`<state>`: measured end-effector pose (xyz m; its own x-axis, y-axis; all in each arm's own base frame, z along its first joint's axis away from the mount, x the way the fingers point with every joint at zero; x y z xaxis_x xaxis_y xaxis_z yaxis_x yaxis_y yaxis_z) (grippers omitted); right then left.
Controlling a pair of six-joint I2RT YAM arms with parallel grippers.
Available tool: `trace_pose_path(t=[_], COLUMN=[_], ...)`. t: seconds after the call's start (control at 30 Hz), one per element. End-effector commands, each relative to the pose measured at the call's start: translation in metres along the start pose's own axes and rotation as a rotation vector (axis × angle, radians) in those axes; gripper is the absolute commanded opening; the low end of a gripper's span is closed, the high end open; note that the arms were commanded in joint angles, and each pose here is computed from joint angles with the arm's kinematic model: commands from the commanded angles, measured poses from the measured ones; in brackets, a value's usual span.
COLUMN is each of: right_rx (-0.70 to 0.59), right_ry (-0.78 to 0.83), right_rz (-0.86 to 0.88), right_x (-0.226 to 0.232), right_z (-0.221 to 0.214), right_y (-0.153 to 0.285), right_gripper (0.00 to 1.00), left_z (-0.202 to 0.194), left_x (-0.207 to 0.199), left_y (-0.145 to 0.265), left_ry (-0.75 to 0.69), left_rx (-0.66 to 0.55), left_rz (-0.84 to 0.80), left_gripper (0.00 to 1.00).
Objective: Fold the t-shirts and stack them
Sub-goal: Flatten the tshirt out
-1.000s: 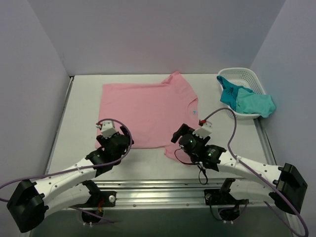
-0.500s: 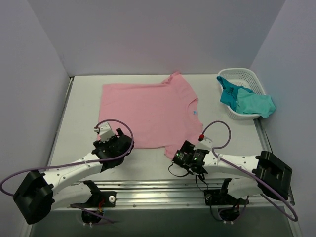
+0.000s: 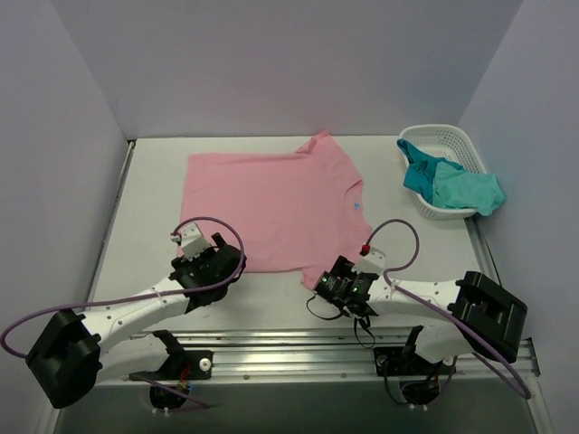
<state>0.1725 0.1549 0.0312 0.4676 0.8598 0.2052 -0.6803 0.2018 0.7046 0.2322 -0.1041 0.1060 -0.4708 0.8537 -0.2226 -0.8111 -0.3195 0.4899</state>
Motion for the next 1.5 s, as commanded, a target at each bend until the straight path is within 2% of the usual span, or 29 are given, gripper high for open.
trace_pose_path(t=[0.0, 0.03, 0.1, 0.23, 0.3, 0.4, 0.5, 0.57, 0.63, 0.67, 0.8, 0.93, 1.03, 1.1, 1.3, 1.47], right_rx=[0.175, 0.178, 0.188, 0.218, 0.231, 0.235, 0.217, 0.201, 0.187, 0.161, 0.085, 0.042, 0.014, 0.002, -0.053, -0.044], right_ry=[-0.032, -0.031, -0.029, -0.032, -0.034, -0.026, -0.018, -0.020, -0.033, -0.041, -0.063, -0.106, -0.121, -0.129, -0.165, -0.157], right_rz=[-0.013, -0.003, 0.012, 0.027, 0.040, 0.035, 0.029, 0.025, 0.026, 0.025, 0.005, 0.007, -0.006, -0.018, -0.040, -0.046], right_x=[-0.006, -0.004, -0.003, -0.006, -0.005, -0.008, -0.010, -0.012, -0.012, -0.012, -0.022, -0.024, -0.025, -0.026, -0.028, -0.027], right_z=[-0.035, -0.036, -0.038, -0.044, -0.048, -0.051, -0.049, -0.045, -0.040, -0.035, -0.015, 0.001, 0.012, 0.023, 0.058, 0.059], right_y=[0.004, 0.006, 0.011, 0.014, 0.017, 0.019, 0.020, 0.020, 0.022, 0.023, 0.025, 0.027, 0.027, 0.023, 0.013, 0.007], right_gripper=[0.74, 0.65, 0.57, 0.32, 0.25, 0.08, 0.01, 0.00, 0.00, 0.00, 0.00, 0.00, 0.00, 0.00, 0.00, 0.00], left_z=[0.008, 0.008, 0.004, 0.000, -0.002, -0.002, 0.001, 0.002, 0.008, 0.006, 0.002, -0.006, -0.010, -0.008, -0.006, -0.025], left_x=[-0.005, -0.007, -0.009, -0.013, -0.013, -0.006, 0.009, 0.025, 0.025, 0.034, 0.035, 0.038, 0.040, 0.042, 0.043, 0.043], left_y=[0.000, 0.000, -0.002, -0.004, -0.005, -0.005, -0.002, 0.000, 0.001, 0.002, 0.000, -0.002, -0.006, -0.008, -0.008, -0.010], left_ry=[0.042, 0.043, 0.038, 0.039, 0.040, 0.055, 0.095, 0.070, 0.126, 0.095, 0.145, 0.187, 0.259, 0.248, 0.234, 0.202], left_rx=[-0.016, -0.014, -0.002, 0.012, 0.015, 0.012, 0.000, -0.018, -0.037, -0.036, -0.039, -0.007, 0.021, 0.043, 0.061, 0.112], left_rz=[0.009, 0.009, 0.014, 0.015, 0.023, 0.056, 0.141, 0.213, 0.251, 0.297, 0.341, 0.320, 0.244, 0.225, 0.244, 0.259], left_gripper=[0.94, 0.94, 0.94, 0.94, 0.94, 0.94, 0.94, 0.94, 0.94, 0.94, 0.95, 0.98, 1.00, 0.93, 0.91, 0.88])
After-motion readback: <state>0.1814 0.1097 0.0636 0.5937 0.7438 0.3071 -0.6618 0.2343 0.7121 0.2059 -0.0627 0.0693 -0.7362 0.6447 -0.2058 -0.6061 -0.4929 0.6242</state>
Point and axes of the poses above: each gripper's point midway between its finger pads, its own y axis back along the fingers, its own x axis along the line the jaws close on, z = x × y, the point moved 3 cm from there along y, back along the fingers, and after that the axes turned 1 degree about -y, right-handed, at the moved point
